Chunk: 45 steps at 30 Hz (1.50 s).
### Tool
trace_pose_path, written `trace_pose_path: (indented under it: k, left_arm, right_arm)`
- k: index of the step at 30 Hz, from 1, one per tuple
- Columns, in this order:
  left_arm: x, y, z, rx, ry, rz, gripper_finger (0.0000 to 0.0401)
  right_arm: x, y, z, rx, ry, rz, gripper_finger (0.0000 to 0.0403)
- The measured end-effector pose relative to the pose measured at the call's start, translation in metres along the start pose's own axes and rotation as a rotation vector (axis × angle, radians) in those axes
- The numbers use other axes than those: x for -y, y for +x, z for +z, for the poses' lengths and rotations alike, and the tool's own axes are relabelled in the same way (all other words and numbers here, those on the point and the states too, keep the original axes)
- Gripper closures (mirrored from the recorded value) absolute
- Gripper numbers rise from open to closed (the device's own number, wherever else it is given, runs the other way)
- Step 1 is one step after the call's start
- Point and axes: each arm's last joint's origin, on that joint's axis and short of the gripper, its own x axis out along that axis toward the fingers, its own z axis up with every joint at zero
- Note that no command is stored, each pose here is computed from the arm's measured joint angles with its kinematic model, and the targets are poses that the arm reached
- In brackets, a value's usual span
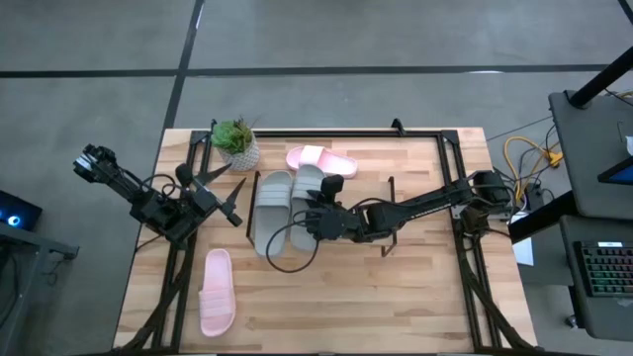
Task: Pick and place slides into the shelf
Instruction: Put the bottom pink slide on the shelf
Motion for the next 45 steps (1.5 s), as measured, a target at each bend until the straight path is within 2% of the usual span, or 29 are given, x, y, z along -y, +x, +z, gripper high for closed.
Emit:
trace_pose_path:
  k: [7,16,18,22,25,29,33,40,45]
  left_arm:
    - [0.000,0.000,0.000,0.000,0.000,0.000,0.0199]
    - [0.000,0.000,0.000,-0.002,0.002,0.000,0.0199]
    - [0.000,0.000,0.000,-0.002,0.001,0.001,0.0199]
    - [0.000,0.000,0.000,-0.004,0.002,0.001,0.0199]
    - [0.000,0.000,-0.001,-0.018,0.002,0.008,0.0199]
    - [0.000,-0.002,-0.002,-0.057,0.008,0.025,0.0199]
    - [0.001,-0.004,-0.002,-0.062,0.014,0.018,0.0199]
    - [0.002,-0.004,-0.002,-0.061,0.016,0.014,0.0199]
    - [0.002,-0.004,-0.002,-0.059,0.014,0.013,0.0199]
  right_arm:
    - [-0.001,-0.004,0.002,0.007,0.005,0.007,0.0262]
    - [0.008,-0.027,0.019,0.085,0.128,0.026,0.0249]
    - [0.012,-0.035,0.022,0.129,0.154,0.082,0.0252]
    - [0.027,-0.052,0.024,0.260,0.246,0.285,0.0259]
    - [0.041,-0.067,0.018,0.308,0.288,0.339,0.0266]
    - [0.060,-0.091,0.000,0.375,0.341,0.334,0.0276]
    - [0.067,-0.112,-0.029,0.479,0.389,0.318,0.0283]
    - [0.063,-0.134,-0.087,0.701,0.475,0.306,0.0291]
    - [0.057,-0.137,-0.114,0.725,0.494,0.296,0.0291]
